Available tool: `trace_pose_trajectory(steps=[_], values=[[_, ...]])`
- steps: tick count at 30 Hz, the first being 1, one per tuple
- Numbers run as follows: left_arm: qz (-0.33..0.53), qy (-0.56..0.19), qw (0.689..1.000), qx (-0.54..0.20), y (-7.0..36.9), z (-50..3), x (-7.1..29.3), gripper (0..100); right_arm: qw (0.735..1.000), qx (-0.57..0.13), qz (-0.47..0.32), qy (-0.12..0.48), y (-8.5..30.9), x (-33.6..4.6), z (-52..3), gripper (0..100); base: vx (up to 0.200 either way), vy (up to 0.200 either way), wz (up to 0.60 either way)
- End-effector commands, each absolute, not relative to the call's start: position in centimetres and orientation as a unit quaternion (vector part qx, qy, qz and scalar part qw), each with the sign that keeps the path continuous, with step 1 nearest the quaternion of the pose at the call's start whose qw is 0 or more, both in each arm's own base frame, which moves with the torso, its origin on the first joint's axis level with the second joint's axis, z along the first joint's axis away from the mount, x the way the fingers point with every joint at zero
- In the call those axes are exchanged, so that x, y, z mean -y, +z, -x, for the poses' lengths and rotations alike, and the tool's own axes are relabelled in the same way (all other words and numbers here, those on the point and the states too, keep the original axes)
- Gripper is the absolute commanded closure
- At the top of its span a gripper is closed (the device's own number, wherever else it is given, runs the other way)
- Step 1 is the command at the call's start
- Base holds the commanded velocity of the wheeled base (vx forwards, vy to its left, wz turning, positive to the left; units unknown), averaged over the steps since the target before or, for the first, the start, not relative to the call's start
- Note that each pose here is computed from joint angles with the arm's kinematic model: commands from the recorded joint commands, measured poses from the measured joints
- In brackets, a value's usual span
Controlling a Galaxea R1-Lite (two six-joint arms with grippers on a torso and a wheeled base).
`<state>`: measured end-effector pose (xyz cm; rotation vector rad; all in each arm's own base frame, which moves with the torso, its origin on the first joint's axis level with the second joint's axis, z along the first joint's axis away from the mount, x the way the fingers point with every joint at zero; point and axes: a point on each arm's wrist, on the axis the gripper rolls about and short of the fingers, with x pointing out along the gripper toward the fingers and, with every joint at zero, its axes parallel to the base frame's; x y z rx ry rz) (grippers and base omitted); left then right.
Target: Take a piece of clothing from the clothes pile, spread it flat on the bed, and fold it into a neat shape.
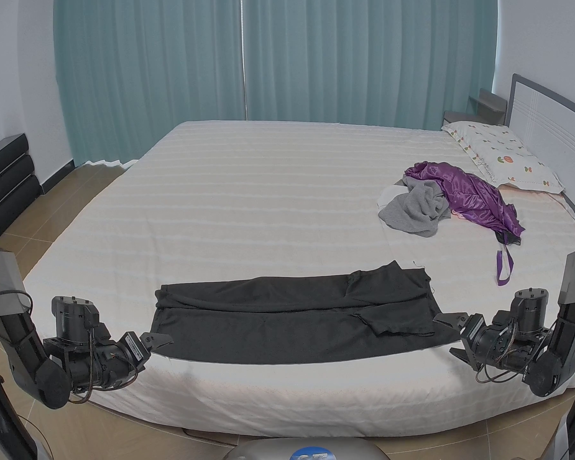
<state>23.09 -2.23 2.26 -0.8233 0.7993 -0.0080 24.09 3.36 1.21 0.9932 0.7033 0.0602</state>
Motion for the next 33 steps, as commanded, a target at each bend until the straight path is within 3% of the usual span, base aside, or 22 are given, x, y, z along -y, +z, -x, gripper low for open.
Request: trace_pose_trajectory(steps=[1,14,33], values=[[0.385,-0.002,0.838,-0.386,1.9,-23.0,2.6,0,0.818,-0.337,-0.465,0.027,1.0,-3.5,-23.9,0,0.0,0.0,0.0],[0.37,0.053,0.845,-0.383,-1.9,-26.2,2.8,0,0.821,-0.351,-0.45,0.016,-0.1,-4.5,-23.9,0,0.0,0.0,0.0],[0.367,0.064,0.855,-0.36,-2.4,-28.1,3.2,0,0.817,-0.364,-0.447,0.009,-0.8,-4.6,-24.0,0,0.0,0.0,0.0]])
